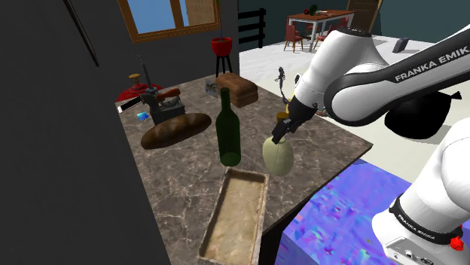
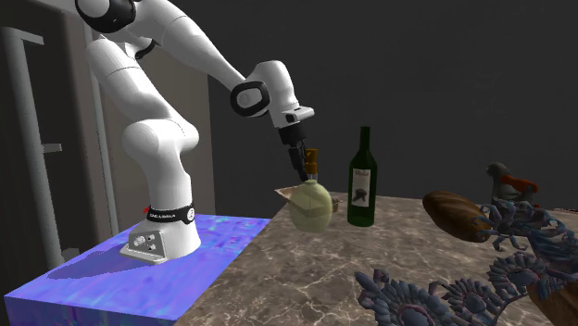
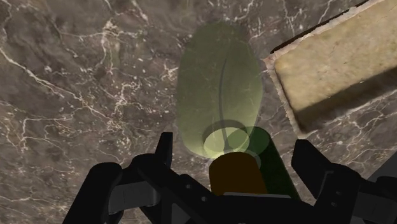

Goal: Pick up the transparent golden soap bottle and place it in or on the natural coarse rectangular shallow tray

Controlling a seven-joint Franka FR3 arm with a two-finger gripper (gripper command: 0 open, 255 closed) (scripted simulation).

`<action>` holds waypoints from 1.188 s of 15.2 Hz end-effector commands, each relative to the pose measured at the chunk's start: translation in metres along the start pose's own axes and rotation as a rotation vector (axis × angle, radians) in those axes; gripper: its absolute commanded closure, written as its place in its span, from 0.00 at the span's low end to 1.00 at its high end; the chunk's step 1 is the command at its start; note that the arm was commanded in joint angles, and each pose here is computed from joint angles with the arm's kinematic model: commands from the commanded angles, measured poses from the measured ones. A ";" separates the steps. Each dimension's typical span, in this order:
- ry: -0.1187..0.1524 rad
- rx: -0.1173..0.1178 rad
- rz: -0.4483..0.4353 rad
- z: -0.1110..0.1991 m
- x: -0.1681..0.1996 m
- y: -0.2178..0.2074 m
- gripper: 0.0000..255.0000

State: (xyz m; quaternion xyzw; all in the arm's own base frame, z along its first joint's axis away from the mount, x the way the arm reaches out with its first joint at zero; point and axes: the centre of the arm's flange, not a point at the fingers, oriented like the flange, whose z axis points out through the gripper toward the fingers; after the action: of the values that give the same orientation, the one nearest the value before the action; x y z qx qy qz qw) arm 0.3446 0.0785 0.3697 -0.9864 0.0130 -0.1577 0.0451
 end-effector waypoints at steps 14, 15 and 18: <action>0.000 0.000 0.000 -0.015 0.005 -0.001 1.00; 0.000 0.000 0.000 -0.020 0.007 -0.002 1.00; 0.000 0.000 0.000 -0.035 0.011 -0.003 1.00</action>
State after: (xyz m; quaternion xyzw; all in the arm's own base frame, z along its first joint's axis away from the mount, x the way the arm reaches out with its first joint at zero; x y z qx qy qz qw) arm 0.3443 0.0796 0.4023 -0.9864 0.0130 -0.1578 0.0451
